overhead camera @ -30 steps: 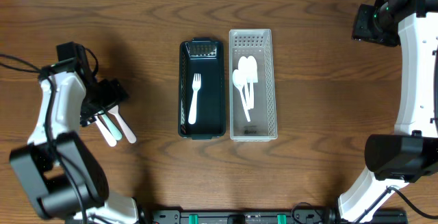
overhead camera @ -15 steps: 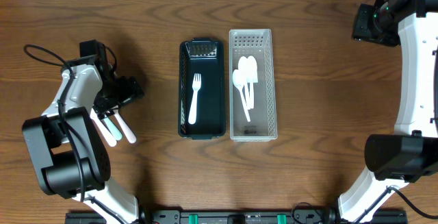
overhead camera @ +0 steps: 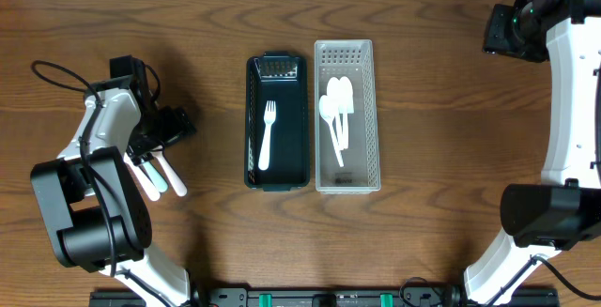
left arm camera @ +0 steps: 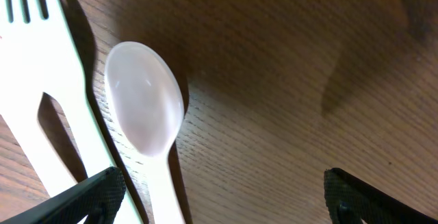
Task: Pack container
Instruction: 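Move left gripper over the fork pair and spoon, lowering to grasp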
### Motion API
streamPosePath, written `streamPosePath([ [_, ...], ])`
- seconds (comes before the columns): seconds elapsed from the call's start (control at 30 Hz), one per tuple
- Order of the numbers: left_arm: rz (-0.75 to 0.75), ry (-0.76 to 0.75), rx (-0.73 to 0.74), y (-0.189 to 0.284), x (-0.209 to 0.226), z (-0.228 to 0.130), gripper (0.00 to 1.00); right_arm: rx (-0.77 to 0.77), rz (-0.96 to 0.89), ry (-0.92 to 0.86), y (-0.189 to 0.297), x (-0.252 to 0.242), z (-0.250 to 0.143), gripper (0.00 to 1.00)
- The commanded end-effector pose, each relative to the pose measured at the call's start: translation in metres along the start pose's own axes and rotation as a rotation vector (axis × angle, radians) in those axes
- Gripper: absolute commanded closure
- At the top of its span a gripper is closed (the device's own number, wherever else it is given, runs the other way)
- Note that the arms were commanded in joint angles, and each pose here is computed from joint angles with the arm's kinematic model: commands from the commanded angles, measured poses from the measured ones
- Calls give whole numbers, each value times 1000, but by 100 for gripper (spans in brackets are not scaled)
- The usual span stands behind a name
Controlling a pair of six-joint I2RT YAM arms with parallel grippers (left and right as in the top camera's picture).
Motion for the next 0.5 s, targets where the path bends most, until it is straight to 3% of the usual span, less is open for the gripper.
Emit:
streamPosePath([
  [0.0,36,28,18,-7,9,-4,5,0,-18,12,0,-3,0,52],
  [0.47,21,32,-10,-14,9,-2,5,4,-19,13,0,-3,-1,52],
])
Point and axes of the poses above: each gripper's point midway between its finger pads, its own y axis back along the fingers, its own x axis along the line the jaws close on, z = x × y, the point moved 5 cm from there along y, back along the fingers, and after that the axes turned 7 degrees about y, right-handed, at the moved point
